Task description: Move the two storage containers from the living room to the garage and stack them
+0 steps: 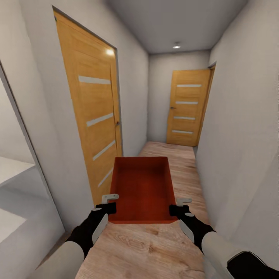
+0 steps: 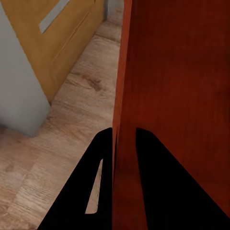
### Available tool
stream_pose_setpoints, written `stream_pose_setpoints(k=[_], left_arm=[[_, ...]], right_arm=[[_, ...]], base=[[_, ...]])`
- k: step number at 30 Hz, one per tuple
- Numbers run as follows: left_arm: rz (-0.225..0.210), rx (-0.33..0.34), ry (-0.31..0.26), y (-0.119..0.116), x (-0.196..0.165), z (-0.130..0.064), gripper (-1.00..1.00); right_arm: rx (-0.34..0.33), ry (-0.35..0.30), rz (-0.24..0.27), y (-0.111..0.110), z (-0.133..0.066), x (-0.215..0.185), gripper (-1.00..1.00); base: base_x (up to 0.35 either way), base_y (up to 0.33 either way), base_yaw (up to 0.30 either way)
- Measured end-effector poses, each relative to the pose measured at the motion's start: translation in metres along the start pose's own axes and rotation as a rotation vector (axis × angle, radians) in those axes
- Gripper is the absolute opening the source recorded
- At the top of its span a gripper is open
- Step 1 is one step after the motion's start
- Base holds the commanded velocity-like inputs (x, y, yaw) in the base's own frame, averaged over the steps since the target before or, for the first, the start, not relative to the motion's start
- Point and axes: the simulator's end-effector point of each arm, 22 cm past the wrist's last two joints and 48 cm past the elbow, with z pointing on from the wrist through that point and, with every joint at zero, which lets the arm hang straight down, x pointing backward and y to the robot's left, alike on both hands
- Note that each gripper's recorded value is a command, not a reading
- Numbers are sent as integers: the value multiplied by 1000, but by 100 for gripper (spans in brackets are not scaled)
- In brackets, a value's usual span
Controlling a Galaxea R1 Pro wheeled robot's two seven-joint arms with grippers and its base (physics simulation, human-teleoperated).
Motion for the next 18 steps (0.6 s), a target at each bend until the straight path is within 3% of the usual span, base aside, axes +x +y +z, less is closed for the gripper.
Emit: stream_pose_setpoints(k=[18], left_arm=[[0,0,-1,0,0,0,-100]], right_arm=[[0,0,0,0,0,0,-100]], base=[[322,0,-254]])
